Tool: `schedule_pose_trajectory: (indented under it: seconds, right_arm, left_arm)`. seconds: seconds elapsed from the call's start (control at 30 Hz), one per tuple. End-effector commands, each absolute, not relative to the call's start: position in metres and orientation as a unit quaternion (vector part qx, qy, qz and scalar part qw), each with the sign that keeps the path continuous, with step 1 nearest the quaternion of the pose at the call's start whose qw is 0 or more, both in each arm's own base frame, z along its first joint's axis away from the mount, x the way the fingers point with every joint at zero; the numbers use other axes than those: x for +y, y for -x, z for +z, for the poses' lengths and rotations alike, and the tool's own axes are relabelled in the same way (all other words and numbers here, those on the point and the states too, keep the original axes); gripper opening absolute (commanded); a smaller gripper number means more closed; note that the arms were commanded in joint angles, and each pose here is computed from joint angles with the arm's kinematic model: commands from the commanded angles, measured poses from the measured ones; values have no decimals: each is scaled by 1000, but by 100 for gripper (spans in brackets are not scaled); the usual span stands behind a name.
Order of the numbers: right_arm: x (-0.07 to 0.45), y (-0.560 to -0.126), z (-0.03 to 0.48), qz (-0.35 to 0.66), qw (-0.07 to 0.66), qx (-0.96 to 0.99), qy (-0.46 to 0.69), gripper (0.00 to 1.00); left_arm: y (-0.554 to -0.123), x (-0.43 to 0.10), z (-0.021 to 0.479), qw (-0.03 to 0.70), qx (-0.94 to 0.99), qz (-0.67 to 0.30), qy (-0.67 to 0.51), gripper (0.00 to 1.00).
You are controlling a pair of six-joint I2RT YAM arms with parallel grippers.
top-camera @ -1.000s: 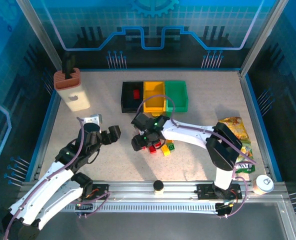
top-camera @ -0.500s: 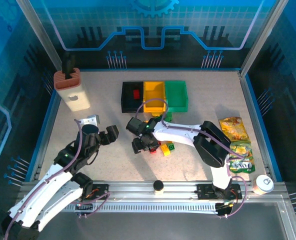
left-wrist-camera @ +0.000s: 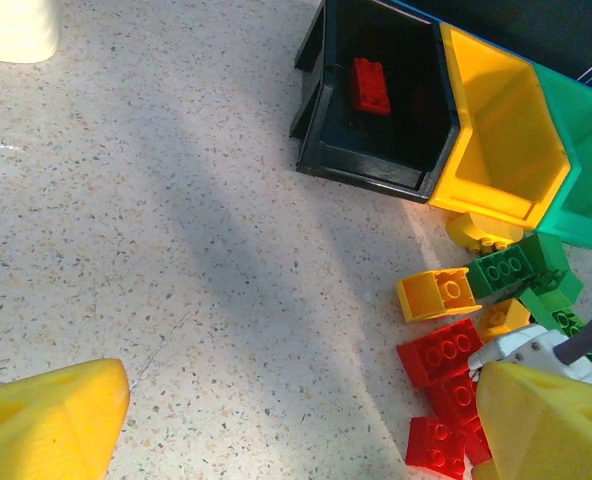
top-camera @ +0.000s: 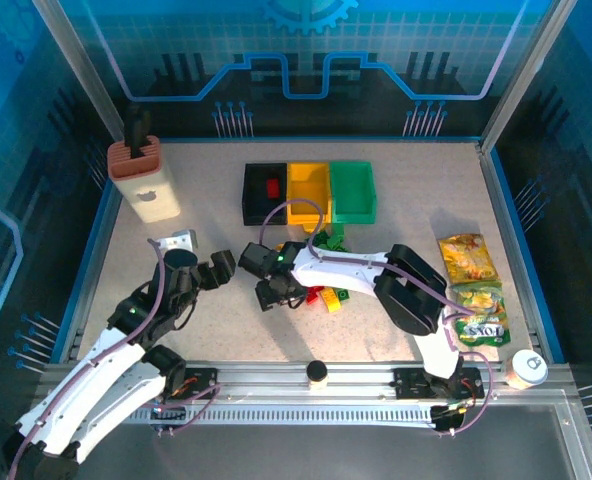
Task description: Sort the legos into containers by color
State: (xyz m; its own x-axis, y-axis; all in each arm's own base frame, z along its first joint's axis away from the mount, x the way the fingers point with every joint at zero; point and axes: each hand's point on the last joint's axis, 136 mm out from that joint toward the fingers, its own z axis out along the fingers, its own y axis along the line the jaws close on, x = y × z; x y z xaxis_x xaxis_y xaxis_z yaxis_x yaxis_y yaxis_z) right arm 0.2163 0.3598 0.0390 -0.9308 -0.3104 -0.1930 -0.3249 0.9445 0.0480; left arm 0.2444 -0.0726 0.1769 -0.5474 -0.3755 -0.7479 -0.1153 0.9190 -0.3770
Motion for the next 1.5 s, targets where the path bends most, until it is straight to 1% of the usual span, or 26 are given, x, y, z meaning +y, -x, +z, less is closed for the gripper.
schedule_pose_trajectory:
  seconds: [0.0,0.1,0.3,0.53,0.93,1.07,1.27,1.47]
  right_arm:
    - [340,-215,29,-10,87,986,142,68]
    - [334,-219,27,-22,91,987,133,68]
    - [337,-230,21,-29,99,986,132,68]
    - [335,-243,13,-46,109,985,126,63]
    - [338,-242,9,-61,111,981,146,46]
    - [339,-240,15,-64,116,979,152,38]
    - [342,-241,34,-60,138,976,158,35]
    - [349,-251,62,-51,168,969,172,35]
  left_arm:
    - [-242,-67,175,459,865,-134,151,91]
    - [-243,-67,177,461,864,-135,151,91]
    - [-245,-67,180,464,862,-134,154,90]
    - [-245,-67,183,464,862,-134,152,90]
    - [-244,-65,176,457,867,-127,156,90]
    - [-244,-65,177,459,866,-126,155,90]
    - [-244,-64,177,461,865,-124,154,90]
    - [-242,-63,176,460,865,-124,156,90]
